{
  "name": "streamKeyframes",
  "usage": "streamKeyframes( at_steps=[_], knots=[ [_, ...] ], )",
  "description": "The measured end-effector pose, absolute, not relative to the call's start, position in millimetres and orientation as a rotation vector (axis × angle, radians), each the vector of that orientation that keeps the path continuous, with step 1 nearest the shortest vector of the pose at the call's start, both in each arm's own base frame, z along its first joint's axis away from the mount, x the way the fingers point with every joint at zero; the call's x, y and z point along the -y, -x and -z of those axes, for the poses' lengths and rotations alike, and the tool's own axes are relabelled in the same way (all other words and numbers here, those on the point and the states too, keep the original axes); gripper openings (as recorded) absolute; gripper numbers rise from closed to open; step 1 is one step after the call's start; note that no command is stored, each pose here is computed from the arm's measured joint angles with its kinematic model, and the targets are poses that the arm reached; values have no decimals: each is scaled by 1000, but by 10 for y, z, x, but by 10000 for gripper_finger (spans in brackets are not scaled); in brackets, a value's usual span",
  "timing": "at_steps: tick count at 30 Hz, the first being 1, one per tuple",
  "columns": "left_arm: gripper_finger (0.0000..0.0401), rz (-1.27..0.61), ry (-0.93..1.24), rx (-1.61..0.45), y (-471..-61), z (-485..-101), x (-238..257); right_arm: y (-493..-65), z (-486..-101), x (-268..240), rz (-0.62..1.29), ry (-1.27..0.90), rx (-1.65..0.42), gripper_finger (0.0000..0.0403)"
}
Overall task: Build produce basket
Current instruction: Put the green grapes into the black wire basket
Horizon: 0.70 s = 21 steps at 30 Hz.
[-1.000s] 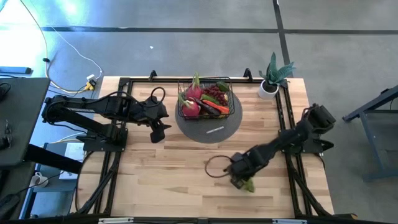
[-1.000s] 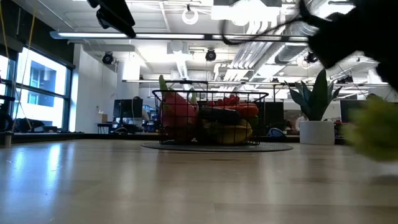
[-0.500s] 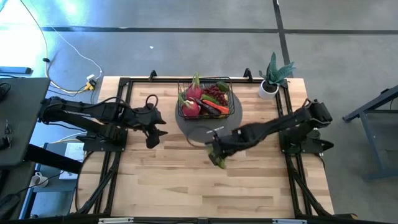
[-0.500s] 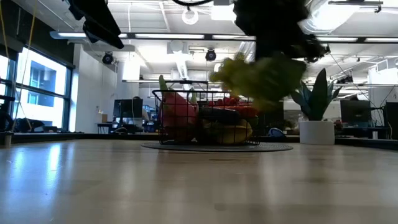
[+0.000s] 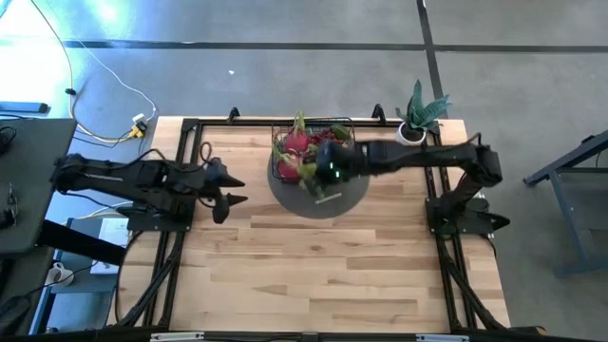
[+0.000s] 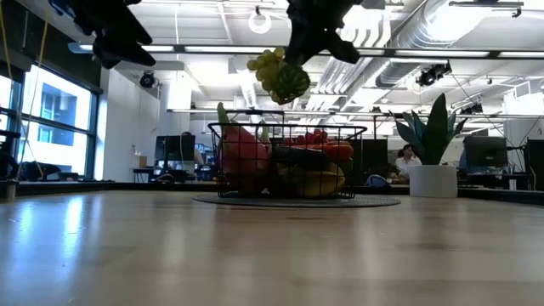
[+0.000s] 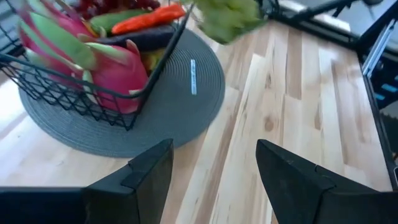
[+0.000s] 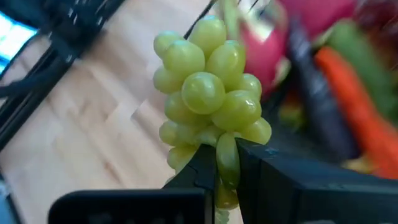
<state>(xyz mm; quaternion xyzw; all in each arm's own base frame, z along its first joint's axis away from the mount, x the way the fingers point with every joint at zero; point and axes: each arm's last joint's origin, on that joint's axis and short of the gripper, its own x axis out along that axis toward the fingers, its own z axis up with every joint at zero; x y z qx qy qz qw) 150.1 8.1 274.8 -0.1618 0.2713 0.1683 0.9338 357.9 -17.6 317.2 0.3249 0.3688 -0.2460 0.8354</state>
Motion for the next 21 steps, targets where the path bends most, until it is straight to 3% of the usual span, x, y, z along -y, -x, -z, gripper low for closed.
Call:
streamKeyframes(
  at_steps=[10,21],
  knots=[
    [218,-373,253,-345,-1131,-2942,-101,-3440,-3321,1062,660,-621,-713,9],
    [218,-461,270,-174,-796,-2929,-127,-3104,-3195,1661,750,-695,-851,9]
  ],
)
